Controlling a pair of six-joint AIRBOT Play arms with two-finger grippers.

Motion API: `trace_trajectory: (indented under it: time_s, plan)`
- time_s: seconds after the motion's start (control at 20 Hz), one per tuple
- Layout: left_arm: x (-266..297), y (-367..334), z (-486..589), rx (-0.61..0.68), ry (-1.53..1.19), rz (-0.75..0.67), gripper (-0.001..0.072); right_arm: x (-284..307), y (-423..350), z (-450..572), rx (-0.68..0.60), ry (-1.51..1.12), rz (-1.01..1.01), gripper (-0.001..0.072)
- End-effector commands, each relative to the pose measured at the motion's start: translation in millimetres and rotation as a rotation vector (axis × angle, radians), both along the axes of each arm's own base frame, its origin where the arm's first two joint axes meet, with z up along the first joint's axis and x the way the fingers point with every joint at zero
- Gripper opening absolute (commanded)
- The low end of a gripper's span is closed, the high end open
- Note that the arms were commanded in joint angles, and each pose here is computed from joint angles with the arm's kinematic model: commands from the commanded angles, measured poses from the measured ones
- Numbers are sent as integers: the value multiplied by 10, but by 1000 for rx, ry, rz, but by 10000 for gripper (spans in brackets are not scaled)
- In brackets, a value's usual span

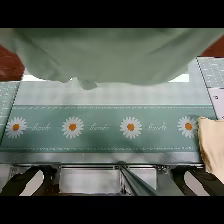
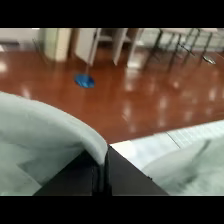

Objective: Fold the shirts.

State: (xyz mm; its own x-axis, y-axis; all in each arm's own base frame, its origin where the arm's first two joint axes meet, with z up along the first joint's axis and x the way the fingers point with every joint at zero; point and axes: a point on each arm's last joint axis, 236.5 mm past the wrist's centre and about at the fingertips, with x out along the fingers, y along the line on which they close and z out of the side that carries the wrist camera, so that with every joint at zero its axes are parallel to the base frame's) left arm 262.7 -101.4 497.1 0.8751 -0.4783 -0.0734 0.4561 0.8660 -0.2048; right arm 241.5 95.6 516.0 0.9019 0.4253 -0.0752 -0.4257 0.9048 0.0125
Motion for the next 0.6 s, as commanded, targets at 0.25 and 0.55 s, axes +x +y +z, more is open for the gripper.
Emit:
trace_trajectory:
  time_s: [0.25,0.55]
  plan:
    - [-1322,212,-140,191,-21,222,24,-862,-258,-309,-68,50,-192,20]
    - [-860,287,-760,170,229,186,24,-348,-246,-1089,-34,288,-134,20]
